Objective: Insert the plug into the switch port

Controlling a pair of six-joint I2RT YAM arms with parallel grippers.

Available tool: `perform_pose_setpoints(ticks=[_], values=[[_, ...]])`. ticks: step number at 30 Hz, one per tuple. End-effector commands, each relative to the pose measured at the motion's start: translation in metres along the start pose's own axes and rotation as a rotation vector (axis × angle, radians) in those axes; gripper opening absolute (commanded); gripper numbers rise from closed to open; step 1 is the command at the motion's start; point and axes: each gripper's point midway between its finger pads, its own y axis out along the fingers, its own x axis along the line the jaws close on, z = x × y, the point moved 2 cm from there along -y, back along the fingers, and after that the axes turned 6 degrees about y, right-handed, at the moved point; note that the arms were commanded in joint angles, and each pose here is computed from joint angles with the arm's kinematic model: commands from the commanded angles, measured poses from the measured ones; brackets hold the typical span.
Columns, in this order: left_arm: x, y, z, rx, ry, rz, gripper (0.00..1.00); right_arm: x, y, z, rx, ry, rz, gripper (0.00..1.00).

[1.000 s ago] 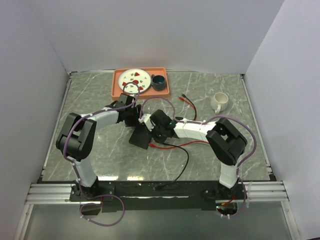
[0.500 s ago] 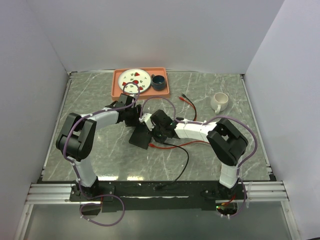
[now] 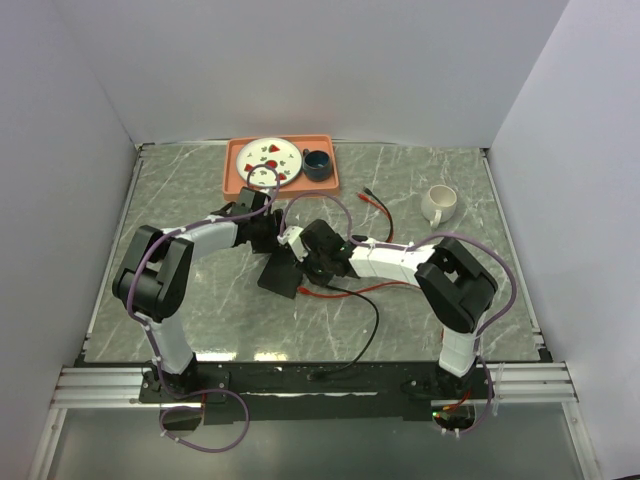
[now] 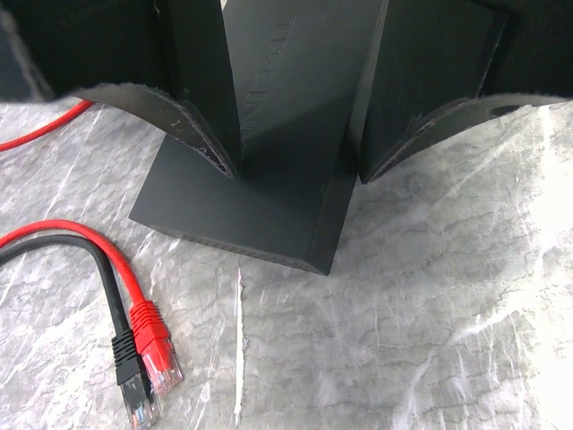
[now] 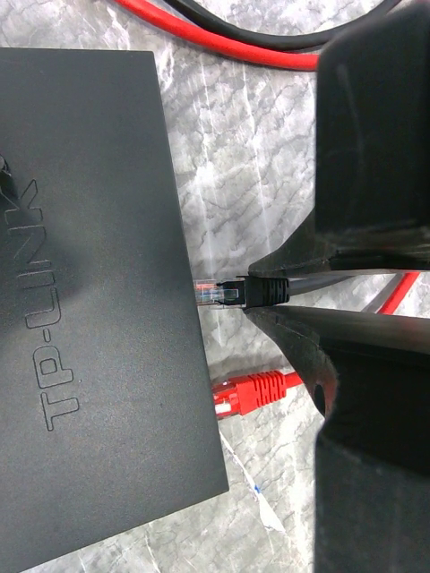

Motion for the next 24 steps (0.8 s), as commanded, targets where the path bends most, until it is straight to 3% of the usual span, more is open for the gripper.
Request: perform_pose_setpoints(ticks=[1,15,17,19,24], values=[[0.005,0.006,0.027,0.092,-0.017,-0.022,0.60,0.011,-0.001,-0.019,-0.062,0.000,-0.021,0.00],[-0.006,0.001,0.037,0.116,-0.024,0.050,0.56,0.009,0.004,-0.036,-0.110,0.001,0.014,0.00],[-0.006,0.002,0.041,0.123,-0.034,0.058,0.47,0.009,0.003,-0.044,-0.124,0.009,0.016,0.00],[-0.010,0.002,0.045,0.136,-0.035,0.073,0.30,0.009,0.003,-0.048,-0.123,0.024,0.019,0.00],[-0.012,0.002,0.065,0.170,-0.046,0.075,0.09,0.009,0.004,-0.057,-0.128,0.045,0.028,0.00]])
